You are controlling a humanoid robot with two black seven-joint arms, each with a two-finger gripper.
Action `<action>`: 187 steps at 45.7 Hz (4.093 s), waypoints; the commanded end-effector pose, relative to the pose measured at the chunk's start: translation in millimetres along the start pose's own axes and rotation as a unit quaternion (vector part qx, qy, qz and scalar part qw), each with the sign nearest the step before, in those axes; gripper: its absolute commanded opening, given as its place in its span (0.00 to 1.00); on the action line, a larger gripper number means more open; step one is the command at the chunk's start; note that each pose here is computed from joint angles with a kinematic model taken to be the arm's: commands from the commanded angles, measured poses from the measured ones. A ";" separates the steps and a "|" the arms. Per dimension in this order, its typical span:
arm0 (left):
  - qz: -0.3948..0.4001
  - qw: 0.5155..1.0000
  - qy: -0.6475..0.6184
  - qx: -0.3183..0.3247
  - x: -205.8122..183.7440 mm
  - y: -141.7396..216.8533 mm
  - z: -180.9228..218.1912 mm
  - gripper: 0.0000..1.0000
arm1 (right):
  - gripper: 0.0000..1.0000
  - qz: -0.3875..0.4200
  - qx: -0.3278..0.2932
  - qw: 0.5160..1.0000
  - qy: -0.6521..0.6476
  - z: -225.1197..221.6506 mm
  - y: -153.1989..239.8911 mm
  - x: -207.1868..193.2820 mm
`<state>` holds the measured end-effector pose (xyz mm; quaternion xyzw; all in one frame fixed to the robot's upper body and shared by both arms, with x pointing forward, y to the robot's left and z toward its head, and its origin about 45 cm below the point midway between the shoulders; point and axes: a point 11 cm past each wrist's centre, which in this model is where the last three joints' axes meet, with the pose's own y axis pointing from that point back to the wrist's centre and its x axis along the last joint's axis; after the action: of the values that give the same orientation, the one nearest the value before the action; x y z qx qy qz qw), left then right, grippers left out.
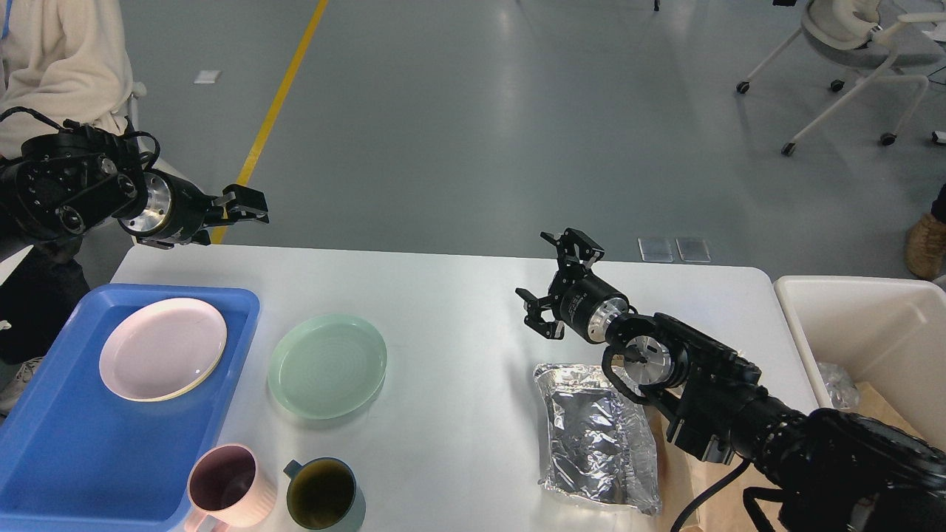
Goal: Tidy desktop
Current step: 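Raise the left arm and swing the left gripper toward the table, then move the left gripper over the green plate toward the blue tray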
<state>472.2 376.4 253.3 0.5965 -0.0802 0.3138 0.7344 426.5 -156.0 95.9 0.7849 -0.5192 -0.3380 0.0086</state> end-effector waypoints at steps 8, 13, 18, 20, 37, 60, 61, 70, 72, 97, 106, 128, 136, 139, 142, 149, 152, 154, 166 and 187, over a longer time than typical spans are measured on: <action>-0.020 1.000 -0.010 0.003 -0.2 4.9 2.0 0.97 | 1.00 0.000 0.000 1.000 0.000 0.1 0.0 0.1; -0.016 1.000 -0.011 0.008 3.1 7.1 2.6 0.97 | 1.00 0.000 0.000 1.000 0.000 0.1 0.0 0.1; -0.021 1.000 -0.013 0.008 0.1 4.8 5.1 0.97 | 1.00 -0.001 0.000 1.000 0.000 0.1 -0.1 -0.4; -0.023 1.000 -0.013 0.009 -1.0 4.0 4.2 0.97 | 1.00 0.000 0.000 1.000 0.000 0.1 0.0 0.1; -0.015 1.000 -0.016 0.003 5.6 8.6 11.8 0.97 | 1.00 -0.001 0.000 1.000 0.000 0.1 -0.1 -0.4; -0.035 0.999 -0.017 -0.006 0.3 8.0 19.5 0.97 | 1.00 -0.001 0.000 1.000 0.000 -0.1 -0.1 -0.4; -0.034 0.999 -0.017 -0.007 0.9 8.4 20.3 0.97 | 1.00 0.000 0.000 1.000 0.000 0.1 0.0 0.1; -0.031 0.999 -0.019 -0.011 4.7 11.5 25.1 0.97 | 1.00 0.000 -0.001 1.000 0.001 0.3 0.1 0.1; -0.034 0.999 -0.019 -0.015 3.9 11.6 26.8 0.97 | 1.00 0.000 0.000 1.000 0.000 0.1 0.0 0.1; -0.150 0.988 -0.021 0.009 -33.4 4.9 15.4 0.97 | 1.00 -0.001 0.000 1.000 0.000 -0.1 -0.1 -0.4; -0.158 0.984 -0.075 0.021 -54.6 -17.3 41.6 0.97 | 1.00 0.000 0.000 1.000 0.000 -0.1 0.0 0.1; -0.237 0.948 -0.206 0.060 -108.7 -34.4 97.7 0.97 | 1.00 0.000 0.000 1.000 0.000 -0.1 0.0 0.1; -0.297 0.926 -0.225 0.063 -117.7 -8.4 115.1 0.97 | 1.00 0.000 0.000 1.000 0.000 -0.1 0.0 0.1; -0.300 0.924 -0.229 0.060 -117.8 -3.9 119.9 0.97 | 1.00 -0.001 0.000 1.000 0.000 -0.1 -0.1 -0.4; -0.301 0.924 -0.230 0.054 -117.9 0.0 125.5 0.97 | 1.00 0.000 -0.001 1.000 0.001 0.3 0.1 0.1; -0.315 0.919 -0.235 0.040 -127.5 4.0 135.3 0.97 | 1.00 0.000 0.000 1.000 0.000 -0.1 0.0 0.1; -0.319 0.916 -0.241 0.038 -132.3 3.3 140.4 0.97 | 1.00 0.000 0.000 1.000 0.000 0.1 0.0 0.1; -0.322 0.913 -0.247 0.037 -137.0 1.6 143.7 0.97 | 1.00 0.000 0.000 1.000 0.000 -0.1 0.0 0.1; -0.363 0.890 -0.276 0.028 -178.0 -4.1 162.6 0.97 | 1.00 0.000 0.000 1.000 0.001 0.1 0.1 0.1; -0.375 0.888 -0.264 0.020 -180.4 12.3 171.8 0.97 | 1.00 0.000 0.000 1.000 0.000 0.1 0.0 0.1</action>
<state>366.3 146.6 219.9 0.6519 -0.0375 -0.1547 0.7414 426.5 -156.2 95.8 0.7849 -0.5194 -0.3378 0.0087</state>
